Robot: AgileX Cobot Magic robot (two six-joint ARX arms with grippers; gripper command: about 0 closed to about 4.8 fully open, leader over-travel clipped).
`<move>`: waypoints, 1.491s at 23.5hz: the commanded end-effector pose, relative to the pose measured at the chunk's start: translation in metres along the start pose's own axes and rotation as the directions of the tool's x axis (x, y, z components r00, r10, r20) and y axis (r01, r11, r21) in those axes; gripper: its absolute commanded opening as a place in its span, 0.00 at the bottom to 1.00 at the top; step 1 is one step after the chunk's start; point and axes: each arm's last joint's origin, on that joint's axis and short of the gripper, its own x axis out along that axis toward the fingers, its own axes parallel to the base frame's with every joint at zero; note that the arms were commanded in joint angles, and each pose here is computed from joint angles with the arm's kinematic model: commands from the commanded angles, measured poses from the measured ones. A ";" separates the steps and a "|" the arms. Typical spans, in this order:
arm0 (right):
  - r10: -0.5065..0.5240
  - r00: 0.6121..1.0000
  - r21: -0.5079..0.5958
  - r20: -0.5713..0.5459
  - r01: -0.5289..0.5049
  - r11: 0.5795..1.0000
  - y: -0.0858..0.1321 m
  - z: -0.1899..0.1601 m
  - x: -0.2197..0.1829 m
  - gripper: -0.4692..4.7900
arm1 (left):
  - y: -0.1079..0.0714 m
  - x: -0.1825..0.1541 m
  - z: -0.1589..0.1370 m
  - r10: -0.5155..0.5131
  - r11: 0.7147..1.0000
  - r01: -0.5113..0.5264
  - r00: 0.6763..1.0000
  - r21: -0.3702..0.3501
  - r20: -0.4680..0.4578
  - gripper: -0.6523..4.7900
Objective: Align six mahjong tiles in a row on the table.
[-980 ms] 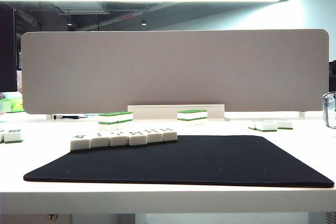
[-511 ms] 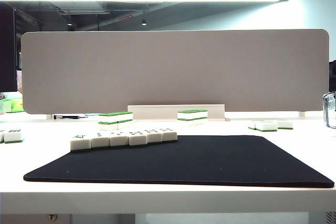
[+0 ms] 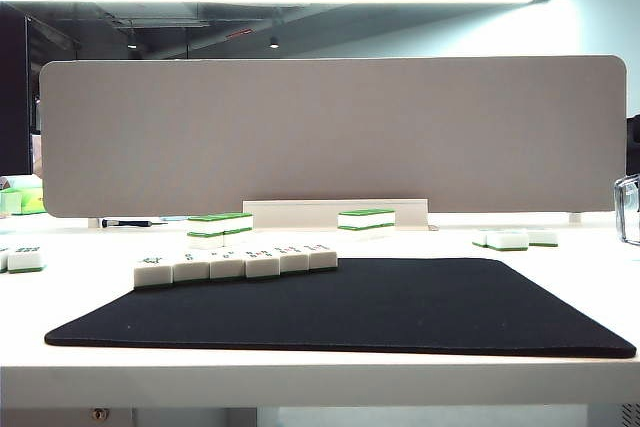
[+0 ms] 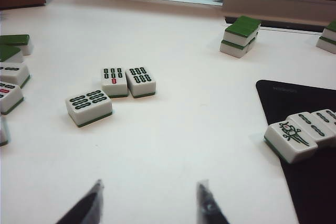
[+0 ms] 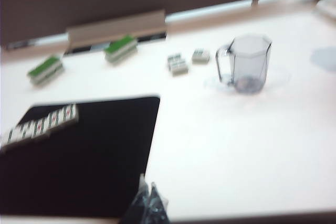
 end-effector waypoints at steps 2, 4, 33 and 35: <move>0.011 0.996 0.070 0.087 -0.017 0.997 -0.003 -0.005 0.035 0.09 | 0.000 0.000 -0.001 -0.004 1.000 0.004 1.000 0.001 -0.012 0.53; 0.011 0.995 0.125 0.095 -0.023 0.992 -0.007 -0.016 0.063 0.09 | 0.000 0.000 -0.001 -0.004 1.000 0.004 1.000 0.001 -0.012 0.53; -0.174 0.980 0.047 0.100 0.171 0.984 -0.041 -0.123 0.170 0.09 | 0.000 0.000 -0.001 -0.004 1.000 0.004 1.000 0.001 -0.012 0.53; -0.175 0.980 0.047 0.100 0.171 0.984 -0.041 -0.123 0.170 0.09 | 0.000 0.000 -0.001 -0.004 1.000 0.004 1.000 0.001 -0.012 0.53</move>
